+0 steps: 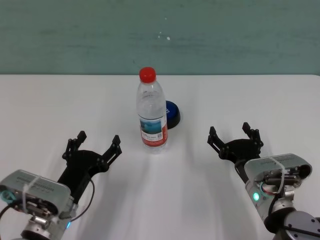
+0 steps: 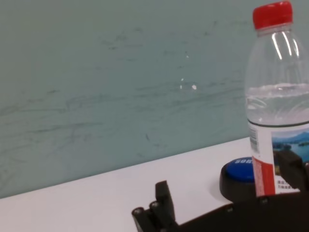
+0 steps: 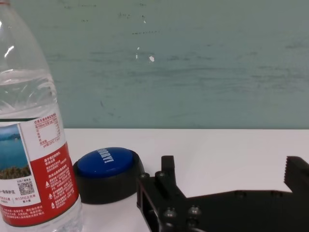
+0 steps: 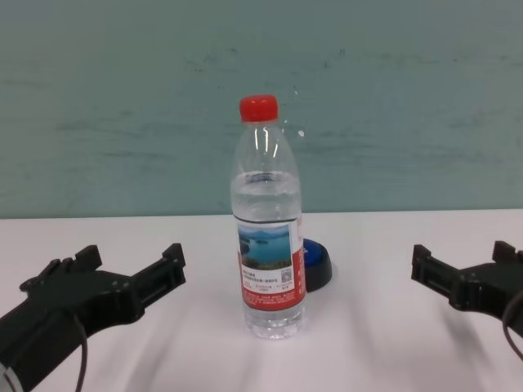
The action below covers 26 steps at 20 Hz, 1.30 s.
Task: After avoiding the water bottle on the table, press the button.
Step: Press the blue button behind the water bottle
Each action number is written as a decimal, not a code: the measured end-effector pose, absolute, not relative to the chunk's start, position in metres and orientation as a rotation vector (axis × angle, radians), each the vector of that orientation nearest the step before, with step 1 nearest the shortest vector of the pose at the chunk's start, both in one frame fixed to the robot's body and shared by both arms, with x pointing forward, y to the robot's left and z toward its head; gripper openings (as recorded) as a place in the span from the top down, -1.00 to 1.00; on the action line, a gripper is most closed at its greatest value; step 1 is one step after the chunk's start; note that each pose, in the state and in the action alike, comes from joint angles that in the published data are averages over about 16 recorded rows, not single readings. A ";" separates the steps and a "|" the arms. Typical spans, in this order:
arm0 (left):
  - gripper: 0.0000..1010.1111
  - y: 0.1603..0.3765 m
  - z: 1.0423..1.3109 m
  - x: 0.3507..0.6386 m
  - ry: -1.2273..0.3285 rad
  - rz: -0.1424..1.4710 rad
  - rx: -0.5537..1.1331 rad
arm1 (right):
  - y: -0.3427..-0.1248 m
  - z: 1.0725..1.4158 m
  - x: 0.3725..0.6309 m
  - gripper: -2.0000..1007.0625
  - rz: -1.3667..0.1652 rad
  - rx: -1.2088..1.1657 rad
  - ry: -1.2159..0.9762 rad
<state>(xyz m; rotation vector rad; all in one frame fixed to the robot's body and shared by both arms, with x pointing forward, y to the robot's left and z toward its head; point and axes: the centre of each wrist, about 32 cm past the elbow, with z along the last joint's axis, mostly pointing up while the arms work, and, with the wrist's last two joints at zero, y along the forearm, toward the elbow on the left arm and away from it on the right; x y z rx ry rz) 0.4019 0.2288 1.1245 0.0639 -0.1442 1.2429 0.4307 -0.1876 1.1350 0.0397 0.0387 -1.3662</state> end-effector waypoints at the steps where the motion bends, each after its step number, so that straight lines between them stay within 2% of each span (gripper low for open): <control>1: -1.00 0.229 1.124 0.403 -0.144 1.246 0.064 | -0.188 1.135 0.431 -0.99 -1.366 0.040 0.039; 17: -1.00 0.231 1.125 0.417 -0.149 1.268 0.074 | -0.188 1.135 0.431 -0.99 -1.366 0.040 0.039; 26: -1.00 0.237 1.127 0.435 -0.153 1.254 0.080 | -0.188 1.135 0.431 -0.99 -1.366 0.040 0.039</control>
